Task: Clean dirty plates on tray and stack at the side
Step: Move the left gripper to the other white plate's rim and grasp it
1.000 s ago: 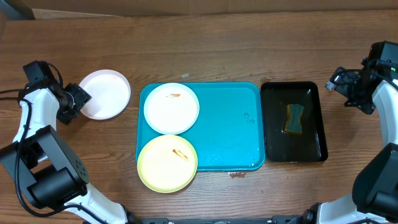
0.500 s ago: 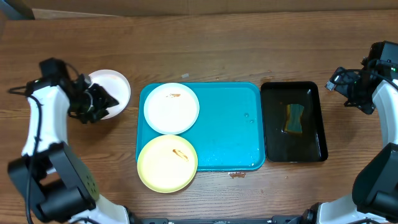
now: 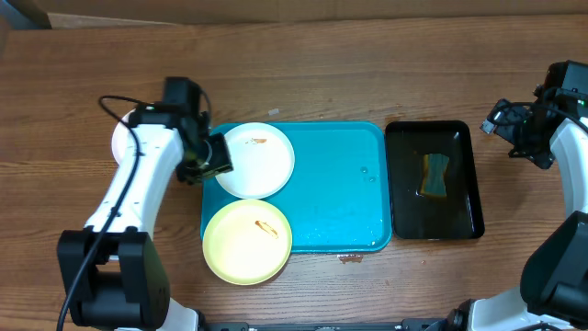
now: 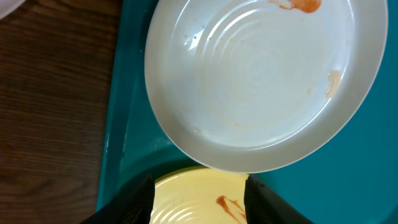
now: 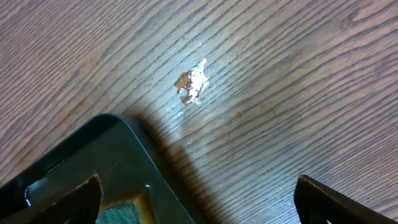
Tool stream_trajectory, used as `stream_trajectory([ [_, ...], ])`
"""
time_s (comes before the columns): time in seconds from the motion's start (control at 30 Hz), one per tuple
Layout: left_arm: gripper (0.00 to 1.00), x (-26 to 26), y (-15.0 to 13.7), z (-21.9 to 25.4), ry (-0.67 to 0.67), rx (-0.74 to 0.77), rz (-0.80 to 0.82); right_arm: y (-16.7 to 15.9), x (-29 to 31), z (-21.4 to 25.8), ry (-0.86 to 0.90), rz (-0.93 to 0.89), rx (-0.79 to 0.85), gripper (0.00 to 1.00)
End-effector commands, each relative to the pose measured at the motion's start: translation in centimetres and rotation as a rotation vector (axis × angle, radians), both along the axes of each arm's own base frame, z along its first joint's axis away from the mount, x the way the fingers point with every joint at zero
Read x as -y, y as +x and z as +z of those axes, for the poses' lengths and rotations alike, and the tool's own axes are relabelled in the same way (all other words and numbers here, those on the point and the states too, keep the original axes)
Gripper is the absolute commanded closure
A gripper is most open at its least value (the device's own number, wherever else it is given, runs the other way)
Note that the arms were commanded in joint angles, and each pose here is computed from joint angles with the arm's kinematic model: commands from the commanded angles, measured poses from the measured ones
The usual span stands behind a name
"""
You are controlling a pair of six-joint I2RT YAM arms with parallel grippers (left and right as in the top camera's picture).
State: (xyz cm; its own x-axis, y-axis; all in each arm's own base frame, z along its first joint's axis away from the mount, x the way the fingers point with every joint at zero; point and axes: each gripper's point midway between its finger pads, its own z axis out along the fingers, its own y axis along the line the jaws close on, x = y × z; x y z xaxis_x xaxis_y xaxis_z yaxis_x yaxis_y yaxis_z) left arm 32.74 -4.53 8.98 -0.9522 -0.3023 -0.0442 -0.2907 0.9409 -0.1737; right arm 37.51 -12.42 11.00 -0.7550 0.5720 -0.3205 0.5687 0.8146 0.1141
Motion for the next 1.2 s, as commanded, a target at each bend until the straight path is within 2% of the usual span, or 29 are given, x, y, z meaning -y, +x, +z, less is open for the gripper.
stream_trajectory([
  [0.0, 0.51, -0.5, -0.1, -0.7, 0.098, 0.006, 0.067, 0.2, -0.1, 0.7, -0.005, -0.002, 0.022, 0.0],
  [0.53, 0.62, -0.3, -1.8, -5.3, 0.107, -0.014, 0.168, 0.2, -0.1, 0.7, -0.005, -0.002, 0.022, 0.0],
  [0.67, 0.69, -0.3, -1.8, -6.2, 0.1, -0.001, 0.187, 0.2, -0.1, 0.7, -0.005, -0.002, 0.022, 0.0],
  [0.77, 0.74, -0.2, -1.7, -6.4, 0.095, 0.009, 0.187, 0.2, -0.1, 0.7, -0.005, -0.002, 0.022, 0.0],
  [1.0, 0.8, -0.1, -1.3, -6.4, 0.089, 0.021, 0.187, 0.2, -0.1, 0.7, -0.005, -0.002, 0.022, 0.0],
  [1.17, 0.8, -0.1, -1.5, -6.5, 0.089, 0.018, 0.186, 0.2, -0.1, 0.7, -0.005, -0.002, 0.022, 0.0],
])
